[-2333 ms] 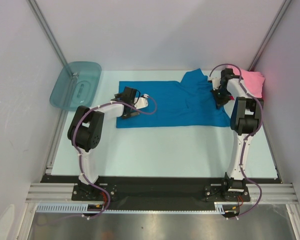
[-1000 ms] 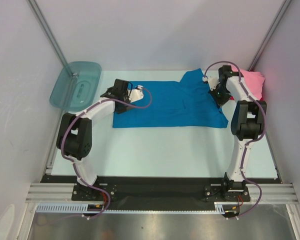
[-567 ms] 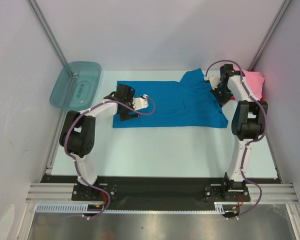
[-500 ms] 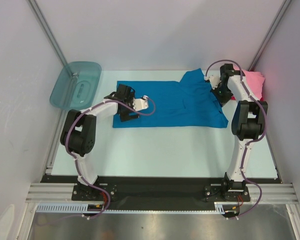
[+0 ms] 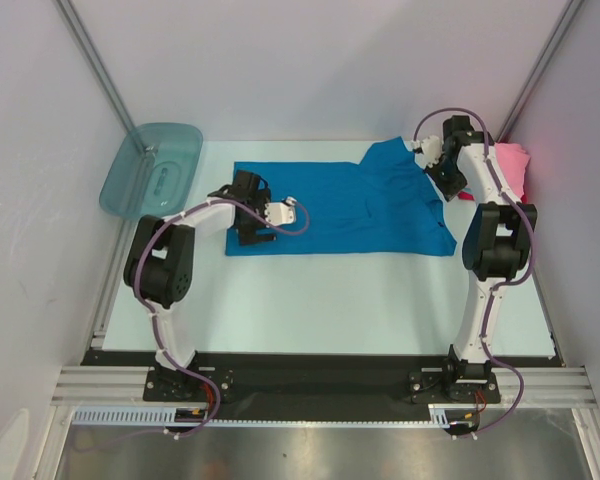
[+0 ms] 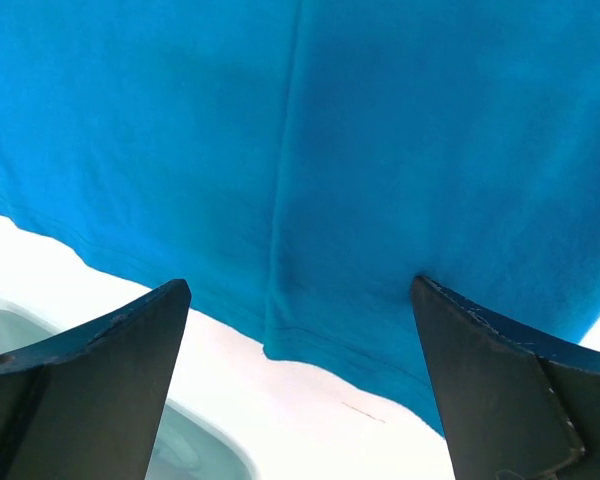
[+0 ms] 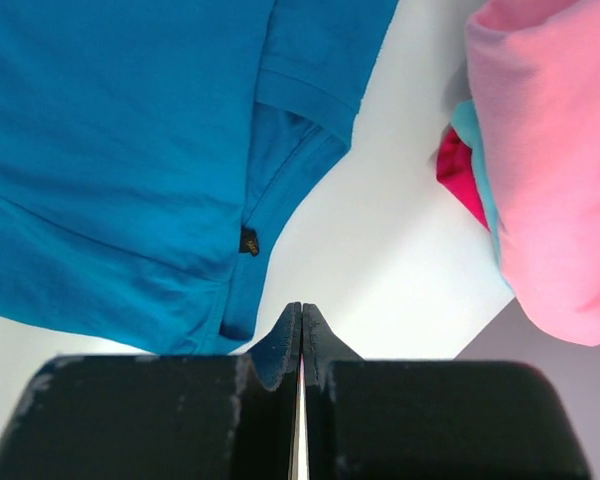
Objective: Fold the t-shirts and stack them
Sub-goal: Fold the tshirt
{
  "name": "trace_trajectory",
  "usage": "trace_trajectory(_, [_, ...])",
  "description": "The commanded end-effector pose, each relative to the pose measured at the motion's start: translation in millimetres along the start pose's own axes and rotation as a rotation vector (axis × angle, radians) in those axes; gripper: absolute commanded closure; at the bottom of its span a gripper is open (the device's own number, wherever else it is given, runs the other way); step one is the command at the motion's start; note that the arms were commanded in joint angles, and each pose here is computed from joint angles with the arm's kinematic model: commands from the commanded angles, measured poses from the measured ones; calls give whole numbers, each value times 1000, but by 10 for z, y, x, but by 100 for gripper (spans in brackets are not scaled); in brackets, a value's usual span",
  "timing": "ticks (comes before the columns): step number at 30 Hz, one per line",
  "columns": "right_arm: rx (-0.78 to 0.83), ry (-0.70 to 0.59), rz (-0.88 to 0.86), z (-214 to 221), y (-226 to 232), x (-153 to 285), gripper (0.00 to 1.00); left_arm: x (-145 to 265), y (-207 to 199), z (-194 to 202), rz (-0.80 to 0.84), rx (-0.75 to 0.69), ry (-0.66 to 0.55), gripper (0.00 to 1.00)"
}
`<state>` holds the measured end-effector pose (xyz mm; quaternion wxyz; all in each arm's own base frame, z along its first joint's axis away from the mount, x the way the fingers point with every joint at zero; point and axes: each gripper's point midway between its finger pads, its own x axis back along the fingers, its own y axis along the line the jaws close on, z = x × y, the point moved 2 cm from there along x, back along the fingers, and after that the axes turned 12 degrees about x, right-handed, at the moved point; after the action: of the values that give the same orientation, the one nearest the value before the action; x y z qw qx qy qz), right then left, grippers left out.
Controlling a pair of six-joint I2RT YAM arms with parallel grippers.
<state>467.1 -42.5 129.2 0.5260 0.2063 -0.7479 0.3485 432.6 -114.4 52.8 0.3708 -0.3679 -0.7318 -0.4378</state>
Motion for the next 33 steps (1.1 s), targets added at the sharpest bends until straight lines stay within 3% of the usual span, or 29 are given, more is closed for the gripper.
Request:
trace_trajectory(1, [6,0,44,-62,-114,117,100,46,-253,346,106,-39,82,0])
trace_trajectory(13, [4,9,32,-63,-125,14,99,169,-444,911,202,-60,236,0])
trace_trajectory(19, [0,10,19,-54,-100,-18,99,55,-417,1200,194,-57,377,0])
trace_trajectory(33, [-7,1,22,-40,-125,11,98,205,-417,1451,236,-29,454,0])
